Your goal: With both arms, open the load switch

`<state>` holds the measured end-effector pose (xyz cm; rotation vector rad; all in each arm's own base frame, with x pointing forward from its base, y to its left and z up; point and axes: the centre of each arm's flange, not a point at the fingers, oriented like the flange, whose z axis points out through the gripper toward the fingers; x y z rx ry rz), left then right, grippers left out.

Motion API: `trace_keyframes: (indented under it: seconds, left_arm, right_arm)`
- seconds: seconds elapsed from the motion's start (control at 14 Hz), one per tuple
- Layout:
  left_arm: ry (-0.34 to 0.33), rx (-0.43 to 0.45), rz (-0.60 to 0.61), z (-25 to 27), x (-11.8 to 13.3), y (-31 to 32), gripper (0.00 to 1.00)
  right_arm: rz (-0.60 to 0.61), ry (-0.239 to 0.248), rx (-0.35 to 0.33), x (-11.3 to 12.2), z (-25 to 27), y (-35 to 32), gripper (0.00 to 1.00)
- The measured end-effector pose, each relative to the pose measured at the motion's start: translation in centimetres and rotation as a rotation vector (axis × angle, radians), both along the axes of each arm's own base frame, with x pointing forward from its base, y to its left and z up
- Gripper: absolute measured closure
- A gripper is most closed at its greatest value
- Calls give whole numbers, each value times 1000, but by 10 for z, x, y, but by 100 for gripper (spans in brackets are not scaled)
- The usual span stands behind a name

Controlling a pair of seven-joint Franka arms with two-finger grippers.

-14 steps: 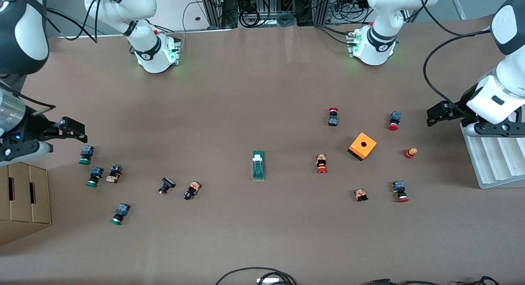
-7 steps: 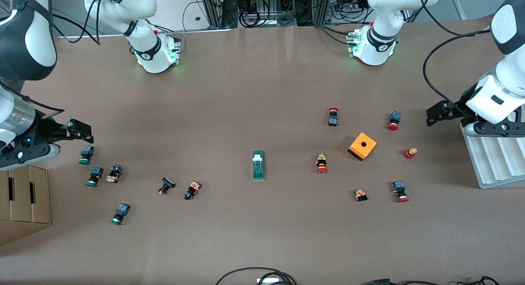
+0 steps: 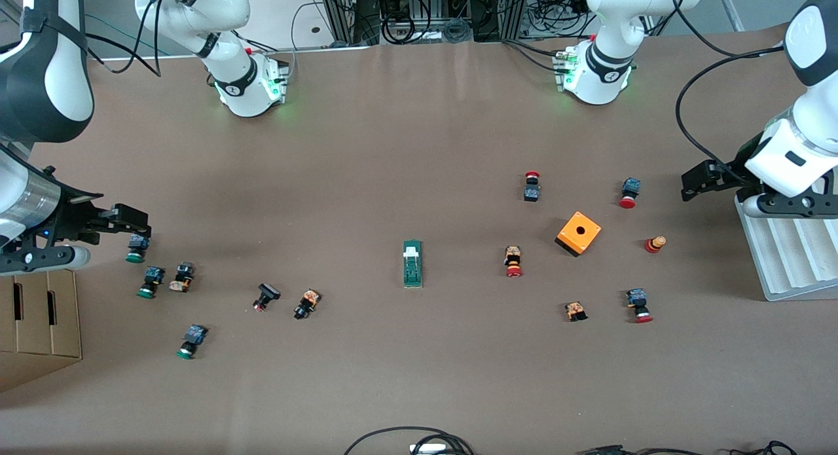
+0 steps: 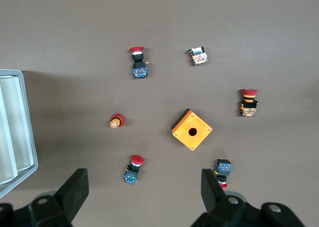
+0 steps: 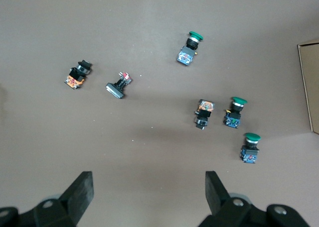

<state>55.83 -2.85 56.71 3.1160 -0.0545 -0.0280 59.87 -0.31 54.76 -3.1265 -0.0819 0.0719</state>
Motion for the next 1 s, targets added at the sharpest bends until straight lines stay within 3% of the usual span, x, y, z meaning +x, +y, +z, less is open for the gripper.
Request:
trace_keyframes:
  seconds: [1.0]
  left_arm:
    - [-5,0,-3,2,0,-2,0]
  right_arm:
    - [-35,-15,-2,4,0,-11,0]
